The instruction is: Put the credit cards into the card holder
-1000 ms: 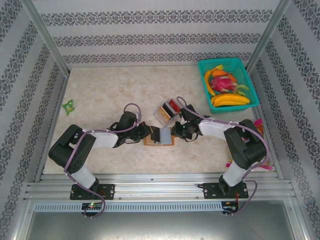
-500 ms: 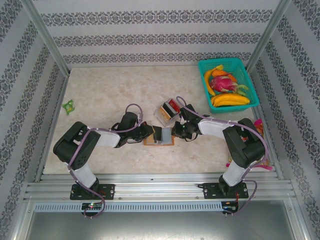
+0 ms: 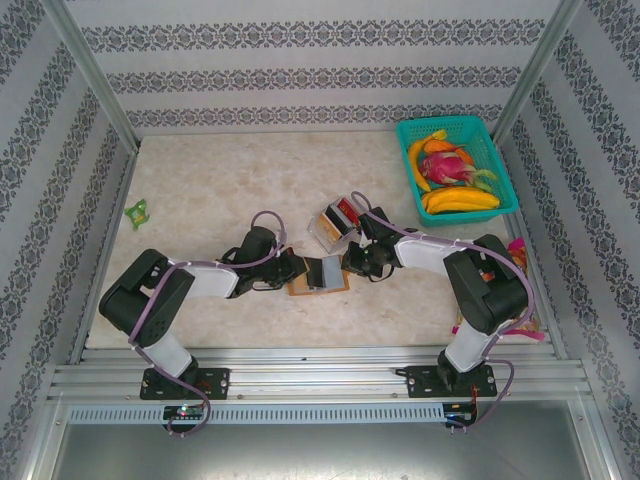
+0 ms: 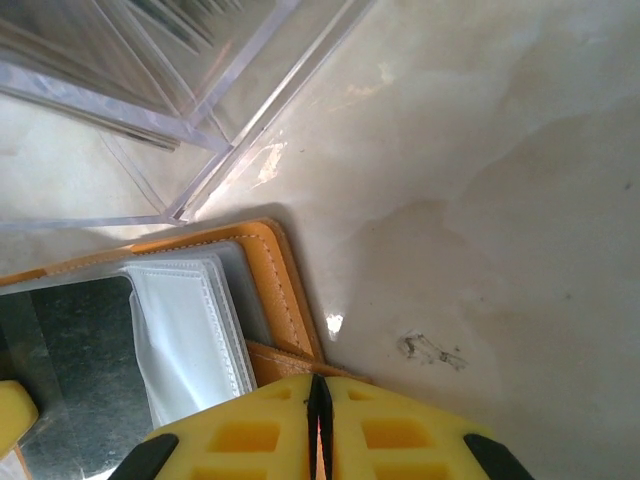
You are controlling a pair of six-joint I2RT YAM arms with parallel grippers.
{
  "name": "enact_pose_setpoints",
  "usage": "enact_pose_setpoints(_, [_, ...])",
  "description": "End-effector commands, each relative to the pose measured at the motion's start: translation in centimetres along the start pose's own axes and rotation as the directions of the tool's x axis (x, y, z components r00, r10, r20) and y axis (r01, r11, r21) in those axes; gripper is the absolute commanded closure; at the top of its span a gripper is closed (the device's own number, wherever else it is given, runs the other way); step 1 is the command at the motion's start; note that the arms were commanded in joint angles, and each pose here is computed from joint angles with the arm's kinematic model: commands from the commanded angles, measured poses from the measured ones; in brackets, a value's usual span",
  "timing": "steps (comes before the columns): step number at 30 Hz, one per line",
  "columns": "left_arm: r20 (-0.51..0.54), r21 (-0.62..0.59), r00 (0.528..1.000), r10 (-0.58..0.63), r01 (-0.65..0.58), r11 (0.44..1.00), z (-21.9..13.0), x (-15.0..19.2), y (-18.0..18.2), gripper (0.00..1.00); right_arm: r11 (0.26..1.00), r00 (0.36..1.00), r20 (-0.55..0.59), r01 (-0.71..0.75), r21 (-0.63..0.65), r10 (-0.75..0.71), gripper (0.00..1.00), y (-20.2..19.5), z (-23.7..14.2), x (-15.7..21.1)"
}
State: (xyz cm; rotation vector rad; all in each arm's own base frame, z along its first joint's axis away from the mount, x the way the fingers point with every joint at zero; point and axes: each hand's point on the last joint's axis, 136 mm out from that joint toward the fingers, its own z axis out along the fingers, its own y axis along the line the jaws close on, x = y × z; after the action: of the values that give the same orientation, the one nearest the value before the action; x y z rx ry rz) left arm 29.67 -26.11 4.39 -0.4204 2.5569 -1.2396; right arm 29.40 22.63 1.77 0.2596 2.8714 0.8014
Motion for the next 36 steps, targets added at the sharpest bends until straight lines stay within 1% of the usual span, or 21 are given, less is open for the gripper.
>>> enact_pose_setpoints(1, [-0.057,-0.059,0.998,-0.018,0.015,0.998,-0.1,2.3,1.3,0.99,0.998,0.999,-0.046,-0.002,0.062,0.005,0.85,-1.7,1.4,1.3])
enact_pose_setpoints(3, [-0.068,-0.057,0.997,-0.021,0.017,0.998,0.4,2.2,1.3,0.99,0.998,0.999,-0.048,-0.002,0.055,0.004,0.85,-1.6,1.5,1.3])
enact_pose_setpoints(7, [-0.065,-0.016,0.998,-0.024,0.023,1.000,1.1,1.7,-0.1,0.98,0.999,0.998,-0.060,-0.001,0.040,0.003,0.86,-1.3,1.7,1.5])
enact_pose_setpoints(11, [-0.064,-0.019,0.997,-0.048,0.047,0.999,1.5,1.4,-0.4,0.96,1.000,0.998,-0.069,-0.005,0.031,0.007,0.86,-1.2,1.9,1.9])
enact_pose_setpoints(15, [-0.037,-0.061,0.996,-0.081,0.079,0.995,0.9,1.5,0.7,0.96,0.999,0.998,-0.069,-0.002,0.036,0.005,0.86,-1.4,1.9,2.0])
enact_pose_setpoints(17, [-0.047,-0.071,0.994,-0.103,0.099,0.993,0.5,1.8,0.8,0.97,0.999,0.998,-0.070,-0.002,0.038,0.005,0.86,-1.4,1.8,1.9])
enact_pose_setpoints(23, [-0.004,-0.158,0.997,-0.076,0.074,0.985,-1.6,1.7,1.4,0.97,0.999,0.998,-0.059,0.001,0.055,0.002,0.87,-1.8,1.5,1.9])
enact_pose_setpoints(30, [-0.040,-0.101,0.994,-0.103,0.099,0.990,-0.1,1.9,0.8,0.96,0.999,0.998,-0.062,-0.003,0.043,0.006,0.87,-1.5,1.8,1.8])
enact_pose_setpoints(32, [-0.043,-0.080,0.994,-0.096,0.093,0.992,0.3,1.7,0.3,0.96,0.999,0.998,-0.062,-0.003,0.044,0.006,0.86,-1.5,1.8,1.8])
enact_pose_setpoints(36, [-0.031,-0.077,0.997,-0.076,0.074,0.994,0.7,1.3,0.2,0.96,0.999,0.998,-0.067,-0.003,0.046,0.007,0.87,-1.6,1.9,1.9])
